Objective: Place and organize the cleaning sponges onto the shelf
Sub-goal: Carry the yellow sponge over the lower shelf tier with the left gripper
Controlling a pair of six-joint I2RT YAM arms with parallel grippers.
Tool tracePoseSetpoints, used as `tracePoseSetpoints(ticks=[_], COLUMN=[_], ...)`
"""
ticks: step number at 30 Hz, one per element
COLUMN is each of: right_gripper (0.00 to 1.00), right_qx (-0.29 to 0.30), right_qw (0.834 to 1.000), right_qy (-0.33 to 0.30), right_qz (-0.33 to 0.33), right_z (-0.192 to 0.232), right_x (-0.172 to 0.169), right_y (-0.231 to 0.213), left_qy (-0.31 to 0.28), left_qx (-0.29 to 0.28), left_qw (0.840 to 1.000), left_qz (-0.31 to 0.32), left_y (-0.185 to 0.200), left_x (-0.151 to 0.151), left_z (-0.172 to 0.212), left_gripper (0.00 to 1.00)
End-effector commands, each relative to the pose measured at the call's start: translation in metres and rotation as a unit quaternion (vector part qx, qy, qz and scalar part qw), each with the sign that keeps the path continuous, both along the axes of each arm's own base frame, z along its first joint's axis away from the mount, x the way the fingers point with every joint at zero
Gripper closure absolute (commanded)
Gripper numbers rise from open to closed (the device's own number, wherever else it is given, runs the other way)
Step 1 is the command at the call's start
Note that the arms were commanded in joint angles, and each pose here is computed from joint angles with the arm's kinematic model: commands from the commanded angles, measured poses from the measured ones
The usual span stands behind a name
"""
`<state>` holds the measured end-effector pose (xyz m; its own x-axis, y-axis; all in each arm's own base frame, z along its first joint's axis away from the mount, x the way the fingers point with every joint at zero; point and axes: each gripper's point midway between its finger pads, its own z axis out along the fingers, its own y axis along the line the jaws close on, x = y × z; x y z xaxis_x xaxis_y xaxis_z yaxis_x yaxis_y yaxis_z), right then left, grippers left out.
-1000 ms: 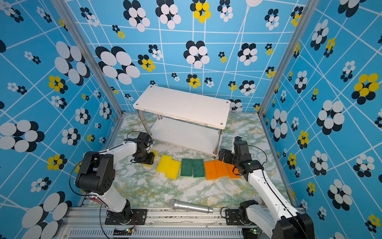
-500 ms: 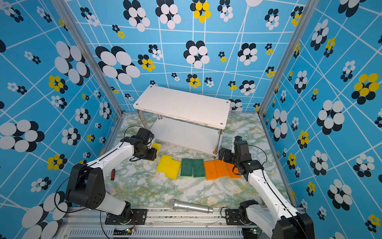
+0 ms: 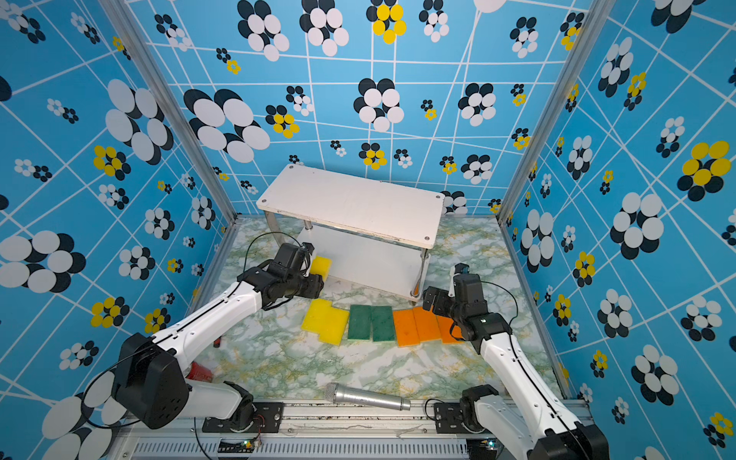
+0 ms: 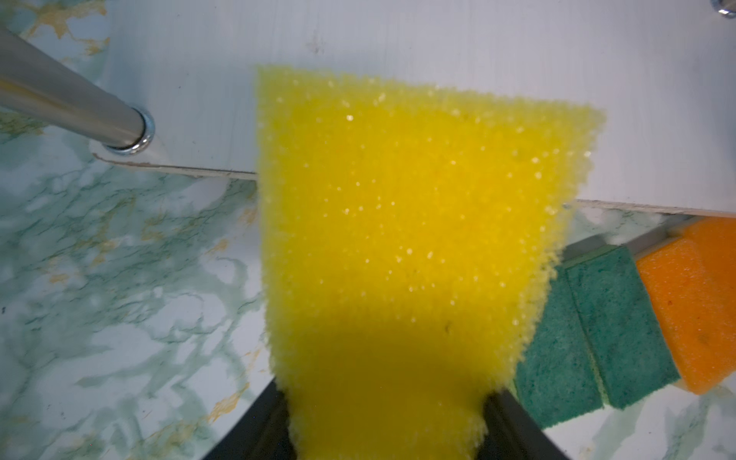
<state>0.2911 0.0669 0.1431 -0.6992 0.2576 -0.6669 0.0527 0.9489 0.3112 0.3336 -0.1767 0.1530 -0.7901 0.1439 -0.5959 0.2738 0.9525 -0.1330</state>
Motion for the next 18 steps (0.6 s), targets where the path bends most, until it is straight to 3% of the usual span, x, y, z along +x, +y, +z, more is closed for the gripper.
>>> tracePoseSetpoints(ticks=[1, 18], right_gripper=[0.01, 0.01], right_qx=[-0.012, -0.011], right_qw=[1.000, 1.000], right_qy=[0.009, 0.007], right_qz=[-0.007, -0.019], right_z=[-0.005, -0.009], right_x=[-0.007, -0.017], right_y=[-0.007, -0.015], left_qy=[-0.050, -0.119], left_qx=[-0.024, -0.020], left_qw=[0.998, 0.992], left_qz=[0.007, -0.033], left_y=[-0.025, -0.143], left_x=[0.011, 0.033], left_z=[0.008, -0.001], left_gripper=[0.38, 0.38])
